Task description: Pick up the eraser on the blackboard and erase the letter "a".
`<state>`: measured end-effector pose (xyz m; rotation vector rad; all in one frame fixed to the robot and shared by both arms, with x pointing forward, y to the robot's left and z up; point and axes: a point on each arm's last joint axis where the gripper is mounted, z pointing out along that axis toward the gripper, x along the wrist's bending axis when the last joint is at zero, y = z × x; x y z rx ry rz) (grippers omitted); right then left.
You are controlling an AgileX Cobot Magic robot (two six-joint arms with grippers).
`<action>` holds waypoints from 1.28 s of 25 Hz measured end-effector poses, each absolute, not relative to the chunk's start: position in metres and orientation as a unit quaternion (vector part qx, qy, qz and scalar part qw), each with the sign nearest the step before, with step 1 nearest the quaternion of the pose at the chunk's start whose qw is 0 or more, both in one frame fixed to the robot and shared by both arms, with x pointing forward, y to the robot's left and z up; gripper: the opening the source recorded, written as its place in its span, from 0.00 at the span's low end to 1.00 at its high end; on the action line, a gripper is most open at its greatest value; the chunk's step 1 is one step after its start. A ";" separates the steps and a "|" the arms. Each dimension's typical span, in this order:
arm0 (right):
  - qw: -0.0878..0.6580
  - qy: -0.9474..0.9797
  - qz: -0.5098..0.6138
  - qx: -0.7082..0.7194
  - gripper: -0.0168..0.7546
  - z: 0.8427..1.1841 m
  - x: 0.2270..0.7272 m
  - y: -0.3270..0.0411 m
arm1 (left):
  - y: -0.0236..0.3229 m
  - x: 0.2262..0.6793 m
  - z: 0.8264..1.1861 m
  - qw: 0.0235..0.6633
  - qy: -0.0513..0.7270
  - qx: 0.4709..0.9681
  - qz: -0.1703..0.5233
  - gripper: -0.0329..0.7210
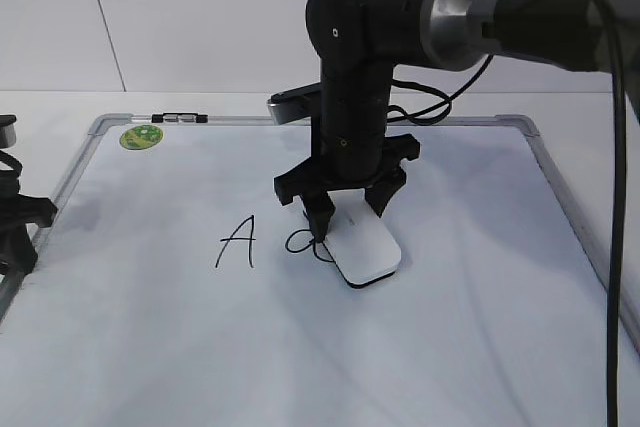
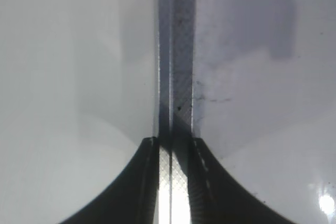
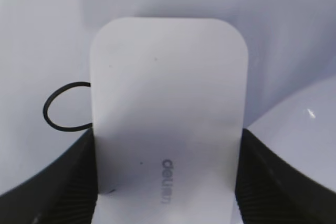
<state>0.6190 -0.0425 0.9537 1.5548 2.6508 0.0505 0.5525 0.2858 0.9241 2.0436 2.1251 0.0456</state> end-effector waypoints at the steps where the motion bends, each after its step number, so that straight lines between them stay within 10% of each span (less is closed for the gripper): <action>1: 0.032 0.862 0.016 0.505 0.68 0.953 0.619 -0.042 | 0.286 0.553 0.924 0.096 0.717 0.690 0.015 0.20; 32: 0.043 0.882 0.011 0.469 0.68 0.953 0.595 -0.009 | 0.286 0.553 0.924 0.096 0.717 0.690 0.016 0.20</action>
